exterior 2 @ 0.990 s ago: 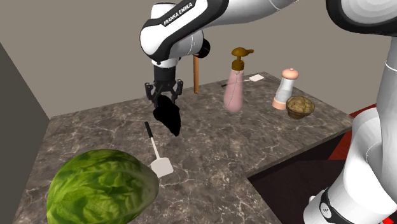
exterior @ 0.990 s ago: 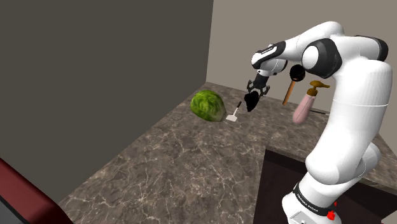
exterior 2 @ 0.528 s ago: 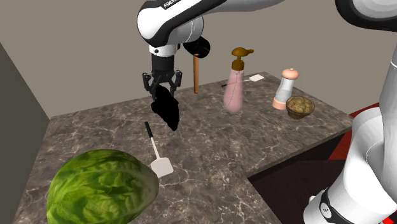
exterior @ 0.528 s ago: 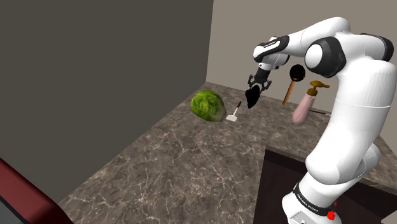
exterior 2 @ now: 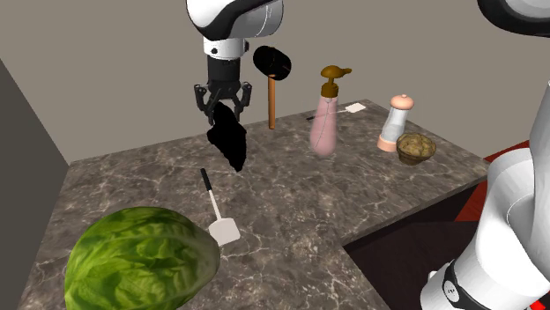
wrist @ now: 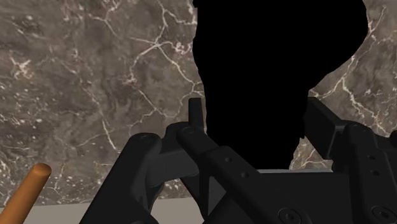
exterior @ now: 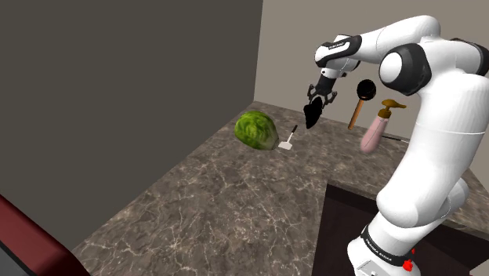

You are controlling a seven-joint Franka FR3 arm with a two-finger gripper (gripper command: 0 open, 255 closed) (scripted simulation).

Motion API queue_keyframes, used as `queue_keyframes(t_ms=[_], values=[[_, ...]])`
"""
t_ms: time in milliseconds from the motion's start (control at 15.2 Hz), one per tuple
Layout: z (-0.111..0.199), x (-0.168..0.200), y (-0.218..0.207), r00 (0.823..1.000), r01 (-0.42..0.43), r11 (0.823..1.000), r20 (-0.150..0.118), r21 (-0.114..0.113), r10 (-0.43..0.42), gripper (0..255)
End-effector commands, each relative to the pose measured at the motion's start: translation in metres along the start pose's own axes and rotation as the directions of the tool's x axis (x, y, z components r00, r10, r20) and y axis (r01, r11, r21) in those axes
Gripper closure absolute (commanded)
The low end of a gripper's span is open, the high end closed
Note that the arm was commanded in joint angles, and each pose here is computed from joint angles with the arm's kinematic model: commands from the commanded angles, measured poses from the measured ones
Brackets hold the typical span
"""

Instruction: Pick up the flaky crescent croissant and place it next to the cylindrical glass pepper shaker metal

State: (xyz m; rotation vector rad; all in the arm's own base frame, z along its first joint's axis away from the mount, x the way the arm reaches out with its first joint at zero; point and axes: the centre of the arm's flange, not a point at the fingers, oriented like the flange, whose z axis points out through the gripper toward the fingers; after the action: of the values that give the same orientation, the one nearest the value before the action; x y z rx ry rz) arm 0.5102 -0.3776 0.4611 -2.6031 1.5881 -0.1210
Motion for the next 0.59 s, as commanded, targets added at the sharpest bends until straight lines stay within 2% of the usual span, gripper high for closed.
queue_keyframes(t_ms=[0,528], values=[[-0.011,0.0,-0.001,1.0,0.0,1.0,0.0,0.0,0.0,255],[-0.053,0.001,-0.006,1.0,0.0,1.0,0.0,0.0,0.0,255]])
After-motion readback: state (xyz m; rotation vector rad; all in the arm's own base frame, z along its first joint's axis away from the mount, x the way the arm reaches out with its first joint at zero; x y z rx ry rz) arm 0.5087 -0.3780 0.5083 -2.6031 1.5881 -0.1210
